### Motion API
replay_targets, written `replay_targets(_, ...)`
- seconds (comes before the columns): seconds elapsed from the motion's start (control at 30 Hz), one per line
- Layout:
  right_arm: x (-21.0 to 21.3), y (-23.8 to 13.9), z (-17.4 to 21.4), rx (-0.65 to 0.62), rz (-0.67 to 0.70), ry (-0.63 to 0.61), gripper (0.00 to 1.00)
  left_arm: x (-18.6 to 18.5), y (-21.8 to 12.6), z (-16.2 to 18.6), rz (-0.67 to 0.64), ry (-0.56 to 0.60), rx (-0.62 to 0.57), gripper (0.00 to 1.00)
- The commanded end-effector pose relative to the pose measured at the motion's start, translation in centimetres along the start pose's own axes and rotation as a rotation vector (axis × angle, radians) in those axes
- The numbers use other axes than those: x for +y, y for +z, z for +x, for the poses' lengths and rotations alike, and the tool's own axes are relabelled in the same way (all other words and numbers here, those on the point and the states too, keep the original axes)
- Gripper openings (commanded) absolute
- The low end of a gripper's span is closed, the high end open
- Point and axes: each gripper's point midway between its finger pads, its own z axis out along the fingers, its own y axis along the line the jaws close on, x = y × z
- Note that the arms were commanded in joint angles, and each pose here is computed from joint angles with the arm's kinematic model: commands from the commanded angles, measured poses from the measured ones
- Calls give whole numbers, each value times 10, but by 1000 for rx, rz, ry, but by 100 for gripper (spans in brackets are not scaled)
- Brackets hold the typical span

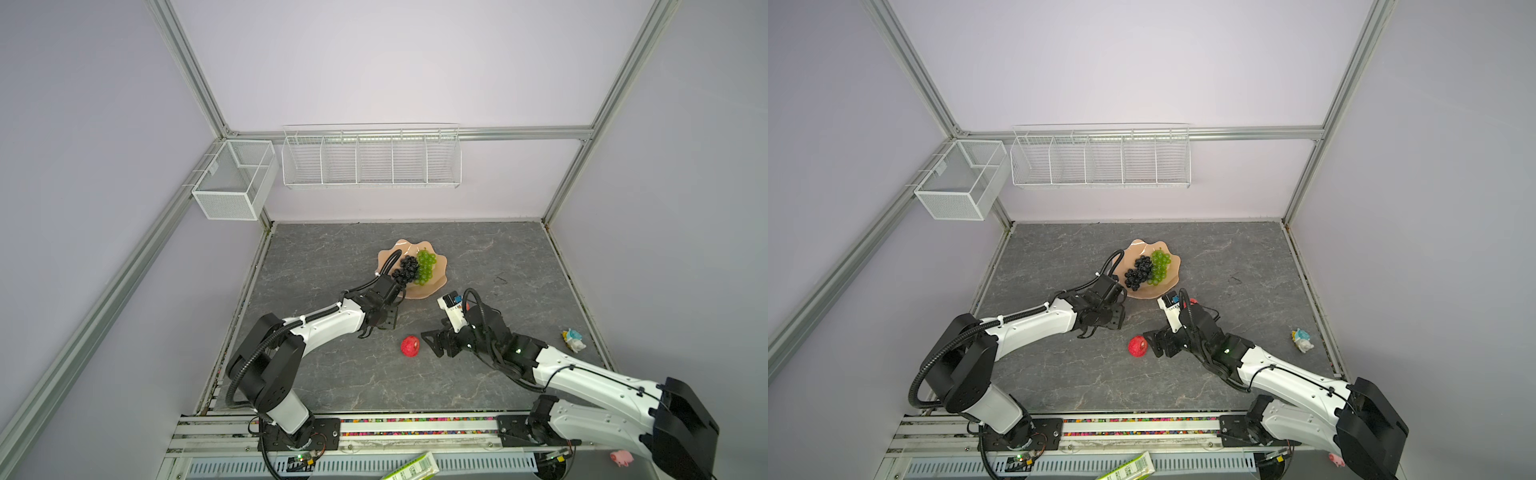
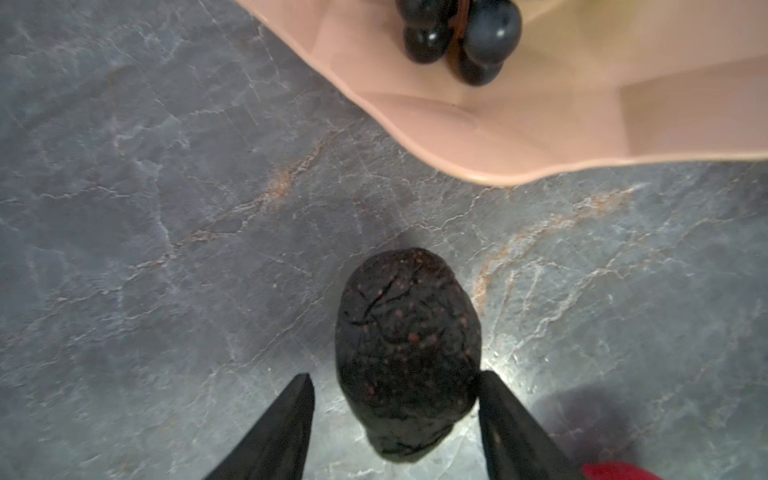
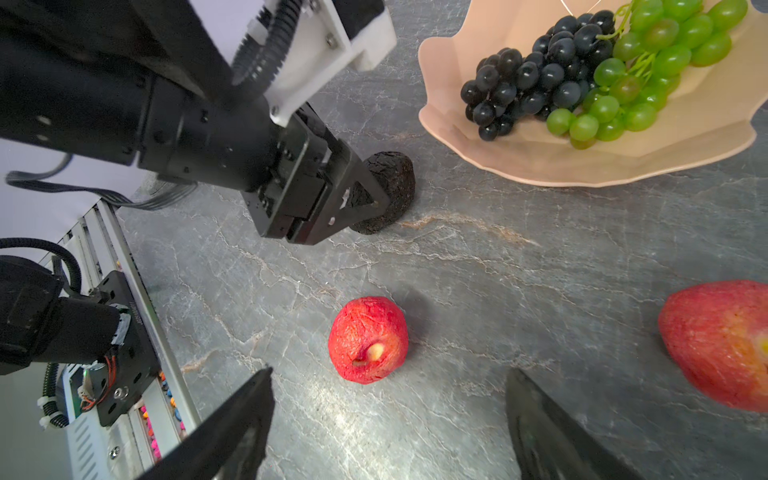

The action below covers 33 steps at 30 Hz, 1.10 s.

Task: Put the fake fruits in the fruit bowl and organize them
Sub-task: 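Grasp the dark avocado with the left gripper and lift it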

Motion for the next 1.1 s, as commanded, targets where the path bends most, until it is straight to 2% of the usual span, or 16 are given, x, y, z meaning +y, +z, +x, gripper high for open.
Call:
replay_targets(0.0, 5, -1, -14, -36, -3, 0, 88, -3, 8, -12, -1, -36, -23, 63)
replay_targets(0.1, 5, -1, -15, -36, -1, -3, 88, -5, 14, -14, -7, -44, -24, 62)
replay_targets(0.2, 5, -1, -15, -37, 1, -4, 88, -3, 11, -16, -9, -49, -32, 54)
replay_targets(0.4, -19, -19, -18, -85, 111, 11, 89, 0, -29, -24, 6, -20, -65, 44)
replay_targets(0.53, -46, -34, -18, -65, 194, 59, 89, -31, -63, -37, 193, 53, -78, 43)
replay_targets(0.67, -66, -41, -15, -56, 231, 107, 89, -62, -79, -67, 348, 46, -166, 43)
replay_targets(0.83, -73, -44, -15, -56, 232, 168, 89, -89, -67, -116, 375, 83, -201, 42)
replay_targets(1.07, -69, -42, -17, -27, 190, 202, 89, -116, -18, -158, 345, 125, -155, 40)
